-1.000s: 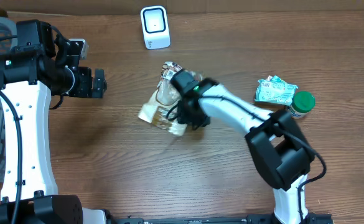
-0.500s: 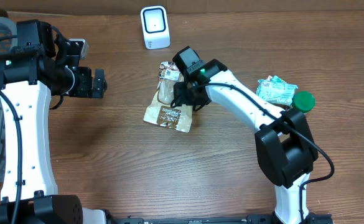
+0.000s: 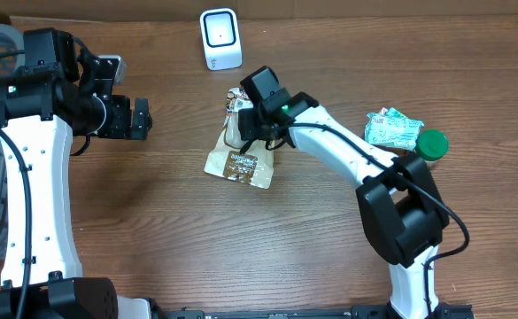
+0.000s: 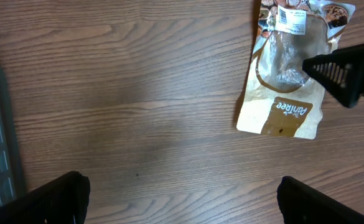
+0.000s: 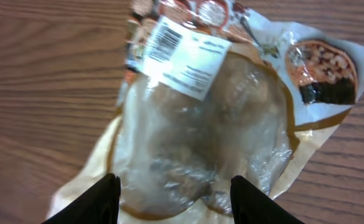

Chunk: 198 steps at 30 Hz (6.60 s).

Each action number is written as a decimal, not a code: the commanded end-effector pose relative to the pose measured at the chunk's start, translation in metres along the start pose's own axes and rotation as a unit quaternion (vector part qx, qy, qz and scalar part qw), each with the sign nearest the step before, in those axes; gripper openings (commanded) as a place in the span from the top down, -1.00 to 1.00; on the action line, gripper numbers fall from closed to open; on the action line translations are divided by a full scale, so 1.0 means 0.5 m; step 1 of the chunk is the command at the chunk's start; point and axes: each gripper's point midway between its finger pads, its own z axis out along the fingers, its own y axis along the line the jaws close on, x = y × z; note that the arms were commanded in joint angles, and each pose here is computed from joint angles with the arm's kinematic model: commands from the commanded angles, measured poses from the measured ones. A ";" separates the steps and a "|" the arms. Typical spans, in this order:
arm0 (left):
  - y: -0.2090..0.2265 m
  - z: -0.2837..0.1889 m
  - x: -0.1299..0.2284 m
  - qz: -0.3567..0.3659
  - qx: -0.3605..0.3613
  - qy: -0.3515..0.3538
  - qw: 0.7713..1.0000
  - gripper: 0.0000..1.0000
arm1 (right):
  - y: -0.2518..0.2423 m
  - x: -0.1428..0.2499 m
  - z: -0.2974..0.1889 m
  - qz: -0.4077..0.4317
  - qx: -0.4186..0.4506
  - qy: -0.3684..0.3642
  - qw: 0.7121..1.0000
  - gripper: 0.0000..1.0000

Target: Scan the item barcode

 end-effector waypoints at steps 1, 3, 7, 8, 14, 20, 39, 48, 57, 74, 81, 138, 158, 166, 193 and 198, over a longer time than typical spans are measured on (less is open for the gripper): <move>-0.003 -0.017 -0.012 0.014 -0.003 -0.017 1.000 -0.99 | -0.043 0.015 0.034 0.000 0.048 0.001 0.999 -0.10; -0.003 -0.017 -0.012 0.014 -0.003 -0.017 1.000 -0.99 | -0.035 0.021 0.046 -0.019 0.035 0.008 0.999 -0.11; -0.003 -0.017 -0.012 0.014 -0.003 -0.017 1.000 -0.99 | 0.017 0.057 0.065 -0.077 -0.032 0.044 0.996 -0.11; -0.003 -0.017 -0.012 0.014 -0.003 -0.017 1.000 -0.99 | 0.029 0.066 0.065 -0.090 -0.043 0.051 0.994 -0.11; -0.009 -0.018 -0.013 0.012 0.006 -0.019 1.000 -0.99 | 0.077 0.118 0.059 -0.139 -0.074 0.084 0.984 -0.13; -0.030 -0.018 -0.011 0.011 0.035 -0.018 0.999 -0.99 | 0.089 0.148 0.050 -0.144 -0.088 0.113 0.979 -0.15; -0.166 0.095 0.004 0.057 0.188 0.023 0.980 0.92 | -0.032 0.058 -0.109 0.085 -0.104 0.150 0.980 0.10; -0.219 0.259 0.055 0.067 0.292 0.096 0.949 0.92 | -0.023 0.088 -0.108 0.093 -0.194 0.186 0.959 0.31; -0.232 0.393 0.099 0.083 0.317 0.148 0.933 0.92 | -0.025 0.127 -0.093 0.100 -0.193 0.209 0.953 0.31; -0.229 0.477 0.110 -0.003 0.265 0.189 0.946 0.92 | -0.038 0.169 -0.027 0.191 -0.181 0.208 0.942 0.26; -0.235 0.472 0.123 -0.068 0.249 0.221 0.940 0.92 | -0.031 0.173 0.001 0.219 -0.208 0.188 0.935 0.26; -0.187 0.487 0.172 -0.058 0.168 0.259 0.949 0.92 | 0.118 0.099 0.027 0.130 -0.329 0.063 0.933 -0.21; -0.186 0.488 0.172 -0.058 0.168 0.259 0.950 0.92 | 0.103 0.132 0.079 0.127 -0.326 0.084 0.933 0.60; -0.185 0.491 0.165 -0.056 0.168 0.251 0.952 0.91 | 0.054 0.127 0.082 0.158 -0.315 0.100 0.931 0.62; -0.035 -0.084 -0.100 -0.061 0.119 -0.061 0.989 0.78 | 0.100 0.043 -0.201 -0.069 -0.500 0.002 0.863 0.92; 0.009 -0.118 -0.088 -0.083 0.092 -0.080 0.989 0.71 | 0.097 0.010 -0.286 -0.088 -0.453 -0.055 0.885 0.92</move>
